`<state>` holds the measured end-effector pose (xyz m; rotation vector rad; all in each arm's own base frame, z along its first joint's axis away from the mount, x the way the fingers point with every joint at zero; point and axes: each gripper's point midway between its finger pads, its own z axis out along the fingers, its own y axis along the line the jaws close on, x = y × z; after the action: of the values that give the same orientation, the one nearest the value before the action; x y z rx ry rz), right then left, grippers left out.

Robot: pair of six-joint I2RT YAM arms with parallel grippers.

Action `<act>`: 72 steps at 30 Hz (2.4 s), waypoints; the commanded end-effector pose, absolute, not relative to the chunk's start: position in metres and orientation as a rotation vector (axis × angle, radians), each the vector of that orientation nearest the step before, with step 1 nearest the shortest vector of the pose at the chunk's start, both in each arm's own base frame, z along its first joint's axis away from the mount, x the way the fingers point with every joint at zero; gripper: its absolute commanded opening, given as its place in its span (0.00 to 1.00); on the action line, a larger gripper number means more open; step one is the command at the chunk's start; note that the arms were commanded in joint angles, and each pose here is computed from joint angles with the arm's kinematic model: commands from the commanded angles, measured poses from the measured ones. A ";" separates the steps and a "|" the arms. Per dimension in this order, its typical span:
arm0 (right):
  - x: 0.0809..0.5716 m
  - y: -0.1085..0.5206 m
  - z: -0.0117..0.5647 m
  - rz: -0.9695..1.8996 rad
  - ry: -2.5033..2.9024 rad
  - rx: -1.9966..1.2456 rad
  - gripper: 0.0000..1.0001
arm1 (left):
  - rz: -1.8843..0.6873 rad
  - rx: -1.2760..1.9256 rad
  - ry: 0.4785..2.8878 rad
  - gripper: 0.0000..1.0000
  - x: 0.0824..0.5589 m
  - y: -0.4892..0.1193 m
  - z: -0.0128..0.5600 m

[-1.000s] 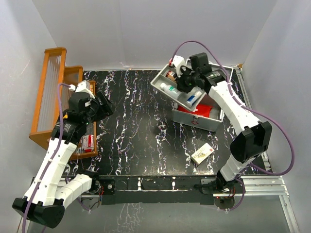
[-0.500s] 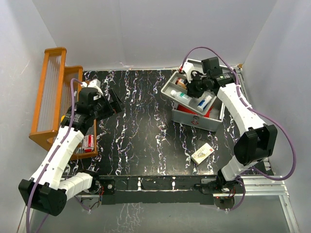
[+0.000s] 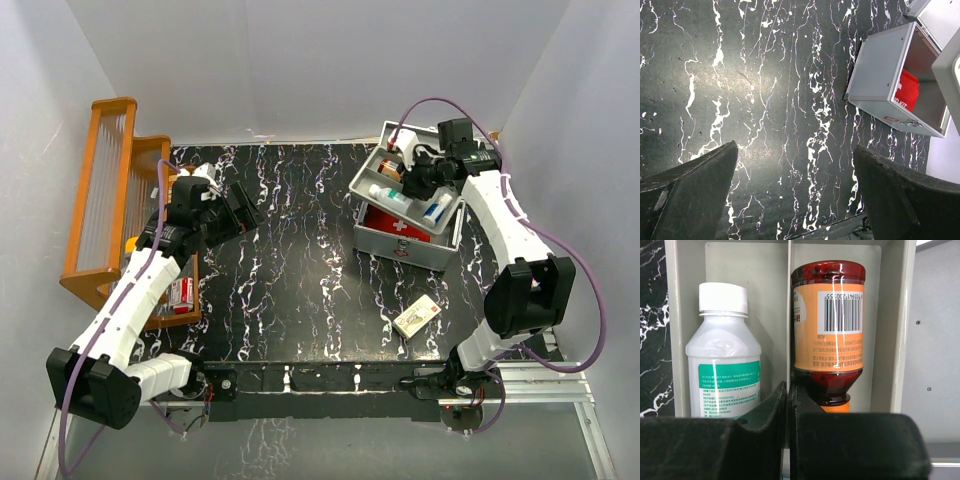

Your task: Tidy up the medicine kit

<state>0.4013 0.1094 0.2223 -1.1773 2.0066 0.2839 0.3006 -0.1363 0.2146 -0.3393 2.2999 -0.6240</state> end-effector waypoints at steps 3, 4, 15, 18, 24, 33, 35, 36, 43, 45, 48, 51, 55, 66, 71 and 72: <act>0.412 0.102 0.248 0.265 1.835 -1.256 0.00 | -0.663 -0.344 2.287 0.99 0.303 -0.141 0.219; 0.412 0.100 0.246 0.265 1.835 -1.273 0.00 | -0.664 -0.344 2.282 0.99 0.304 -0.141 0.220; 0.410 0.081 0.210 0.297 1.879 -1.316 0.00 | -0.676 -0.339 2.293 0.99 0.312 -0.146 0.212; 0.411 0.081 0.202 0.321 1.876 -1.323 0.00 | -0.680 -0.331 2.308 0.99 0.315 -0.148 0.208; 0.415 0.070 0.187 0.344 1.889 -1.325 0.00 | -0.688 -0.336 2.319 0.99 0.318 -0.151 0.203; 0.416 0.071 0.169 0.379 1.911 -1.332 0.00 | -0.676 -0.335 2.326 0.99 0.320 -0.150 0.200; 0.417 0.072 0.165 0.387 1.914 -1.331 0.00 | -0.672 -0.336 2.328 0.99 0.321 -0.150 0.198; 0.417 0.073 0.163 0.391 1.916 -1.332 0.00 | -0.672 -0.335 2.326 0.99 0.321 -0.150 0.198; 0.415 0.076 0.150 0.368 1.937 -1.353 0.00 | -0.694 -0.333 2.328 0.99 0.325 -0.154 0.197; 0.414 0.076 0.149 0.371 1.937 -1.357 0.00 | -0.688 -0.334 2.330 0.99 0.324 -0.153 0.196; 0.409 0.086 0.148 0.388 1.932 -1.390 0.00 | -0.680 -0.337 2.333 0.99 0.322 -0.151 0.195; 0.403 0.090 0.152 0.416 1.923 -1.396 0.00 | -0.680 -0.337 2.333 0.99 0.320 -0.151 0.194; 0.394 0.094 0.153 0.476 1.953 -1.368 0.00 | -0.684 -0.338 2.330 0.99 0.320 -0.151 0.194; 0.378 0.105 0.155 0.505 1.980 -1.336 0.00 | -0.690 -0.326 2.334 0.99 0.321 -0.153 0.191; 0.374 0.115 0.151 0.520 1.992 -1.341 0.00 | -0.687 -0.323 2.330 0.99 0.319 -0.152 0.192; 0.374 0.118 0.151 0.523 1.992 -1.337 0.00 | -0.685 -0.321 2.332 0.99 0.319 -0.151 0.191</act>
<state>0.3756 0.0987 0.1215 -1.3578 2.0828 0.5085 0.3236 -0.1517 0.1842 -0.3475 2.3537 -0.6672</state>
